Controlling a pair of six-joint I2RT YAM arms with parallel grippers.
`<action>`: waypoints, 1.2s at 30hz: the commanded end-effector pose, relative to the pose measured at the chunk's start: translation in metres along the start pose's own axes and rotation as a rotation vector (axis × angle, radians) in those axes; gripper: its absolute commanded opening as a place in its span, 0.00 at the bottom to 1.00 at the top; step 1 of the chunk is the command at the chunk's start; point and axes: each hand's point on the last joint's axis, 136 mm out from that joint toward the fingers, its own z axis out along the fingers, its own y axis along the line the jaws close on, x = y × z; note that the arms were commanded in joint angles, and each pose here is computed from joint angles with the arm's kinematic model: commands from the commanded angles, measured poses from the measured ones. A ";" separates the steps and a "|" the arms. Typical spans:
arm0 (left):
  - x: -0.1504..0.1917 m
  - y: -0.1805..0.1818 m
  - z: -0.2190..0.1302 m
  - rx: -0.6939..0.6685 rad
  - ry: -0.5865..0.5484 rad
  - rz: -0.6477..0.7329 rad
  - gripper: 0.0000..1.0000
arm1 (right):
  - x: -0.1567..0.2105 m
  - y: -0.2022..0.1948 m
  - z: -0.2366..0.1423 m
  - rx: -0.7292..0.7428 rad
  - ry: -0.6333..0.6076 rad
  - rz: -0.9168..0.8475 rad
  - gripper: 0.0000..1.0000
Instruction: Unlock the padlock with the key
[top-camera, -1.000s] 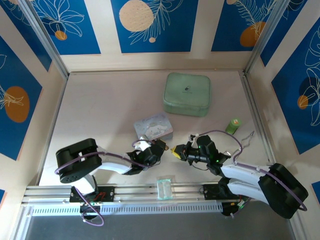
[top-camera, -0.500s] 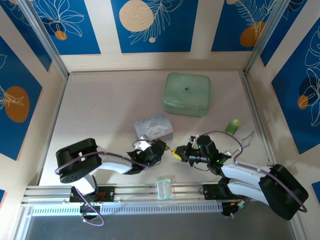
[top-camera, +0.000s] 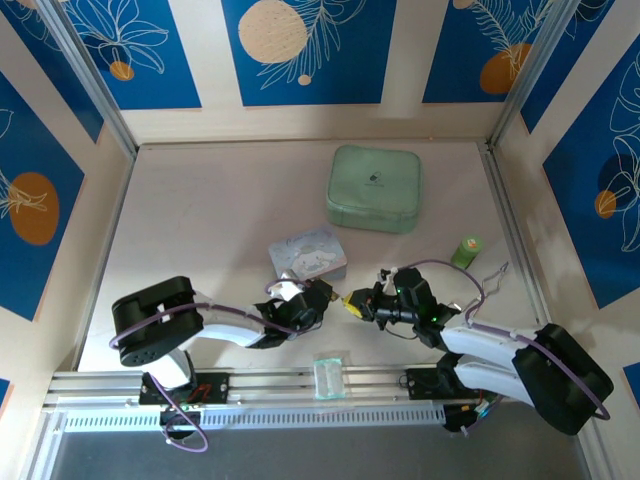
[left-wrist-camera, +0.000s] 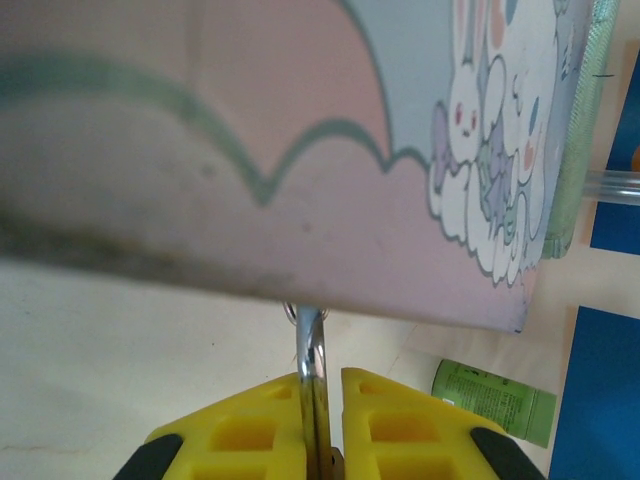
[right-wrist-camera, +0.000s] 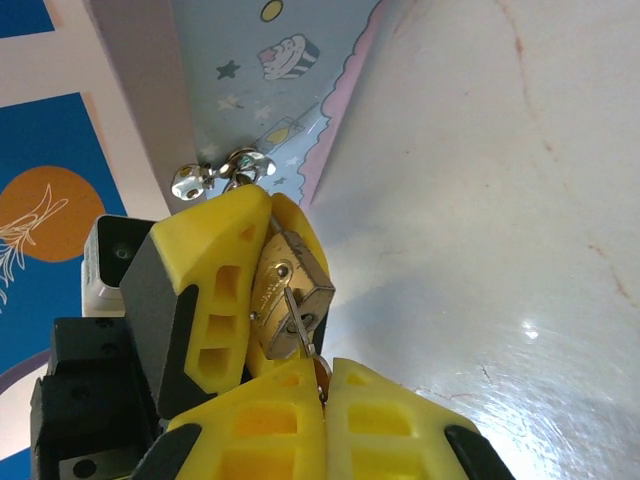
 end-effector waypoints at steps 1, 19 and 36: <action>0.014 -0.012 0.003 0.021 0.061 -0.070 0.02 | 0.003 0.012 0.002 -0.027 0.023 -0.035 0.00; 0.009 -0.011 0.002 0.023 0.042 -0.070 0.00 | 0.008 -0.005 -0.003 0.002 0.031 -0.010 0.00; 0.011 -0.017 0.002 0.046 0.046 -0.052 0.00 | 0.009 -0.006 -0.004 -0.012 0.074 0.008 0.00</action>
